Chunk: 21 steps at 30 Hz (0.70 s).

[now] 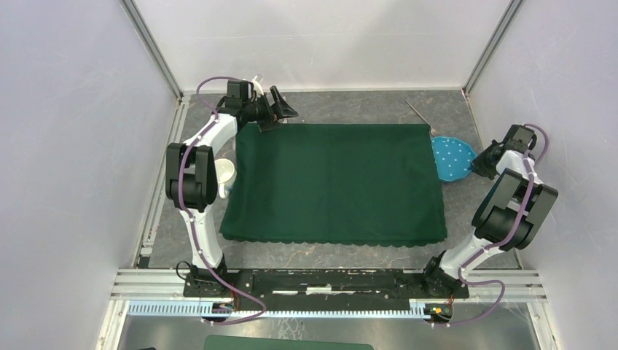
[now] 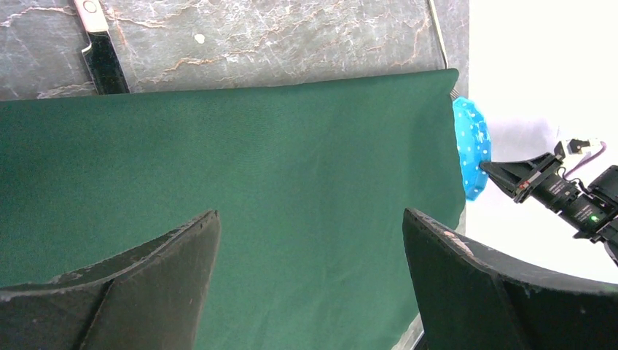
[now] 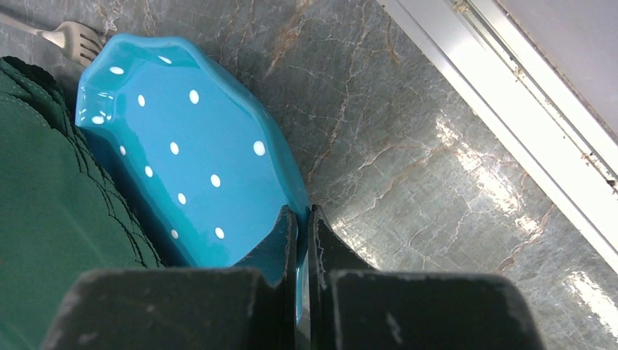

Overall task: Set the dinner table for one person
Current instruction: Pick up the plate from the corner of the board.

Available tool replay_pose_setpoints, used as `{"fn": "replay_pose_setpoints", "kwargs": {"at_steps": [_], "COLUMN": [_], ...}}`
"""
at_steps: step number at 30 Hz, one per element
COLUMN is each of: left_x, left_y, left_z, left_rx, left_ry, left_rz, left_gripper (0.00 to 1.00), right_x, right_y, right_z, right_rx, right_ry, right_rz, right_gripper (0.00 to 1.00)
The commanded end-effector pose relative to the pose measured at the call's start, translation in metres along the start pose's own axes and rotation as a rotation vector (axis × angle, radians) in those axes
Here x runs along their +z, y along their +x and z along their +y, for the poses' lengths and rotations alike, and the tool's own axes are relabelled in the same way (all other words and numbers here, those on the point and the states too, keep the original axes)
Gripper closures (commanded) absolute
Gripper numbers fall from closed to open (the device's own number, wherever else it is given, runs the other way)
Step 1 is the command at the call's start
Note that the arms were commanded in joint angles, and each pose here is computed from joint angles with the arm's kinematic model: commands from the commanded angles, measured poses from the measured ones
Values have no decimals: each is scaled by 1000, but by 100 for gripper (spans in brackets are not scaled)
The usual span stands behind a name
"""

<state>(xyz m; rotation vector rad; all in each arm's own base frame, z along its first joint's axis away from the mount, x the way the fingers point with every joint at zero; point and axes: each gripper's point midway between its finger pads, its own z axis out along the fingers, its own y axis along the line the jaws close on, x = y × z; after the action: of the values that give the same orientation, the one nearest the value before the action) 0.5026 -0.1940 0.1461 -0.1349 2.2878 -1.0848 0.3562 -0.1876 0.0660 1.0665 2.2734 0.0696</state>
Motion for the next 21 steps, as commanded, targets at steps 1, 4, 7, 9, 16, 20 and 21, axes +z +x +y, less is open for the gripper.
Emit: {"fn": "replay_pose_setpoints", "kwargs": {"at_steps": [1, 4, 7, 9, 16, 20, 21], "left_x": [-6, -5, -4, -5, -8, -9, -9], "left_y": [-23, -23, -22, -21, -21, -21, -22], "left_z": [-18, -19, -20, -21, -23, -25, -26], "left_rx": [18, 18, 18, 20, 26, 27, 28], "left_ry": [34, 37, 37, 37, 35, 40, 40], "left_rz": [-67, -68, -66, -68, -74, -74, -75], "left_gripper": [0, 0, 0, 0, 0, 0, 0], "right_x": [-18, -24, -32, -40, -67, -79, -82], "right_y": [-61, -81, -97, -108, -135, -138, -139], "right_z": [27, 35, 46, 52, 67, 70, 71], "right_rx": [-24, -49, -60, -65, -95, -94, -93], "right_ry": [-82, -93, -121, -138, -164, -178, -183], "right_rz": [-154, -174, -190, -217, -272, -291, -295], "right_gripper": [100, 100, 100, 100, 100, 100, 100]}}
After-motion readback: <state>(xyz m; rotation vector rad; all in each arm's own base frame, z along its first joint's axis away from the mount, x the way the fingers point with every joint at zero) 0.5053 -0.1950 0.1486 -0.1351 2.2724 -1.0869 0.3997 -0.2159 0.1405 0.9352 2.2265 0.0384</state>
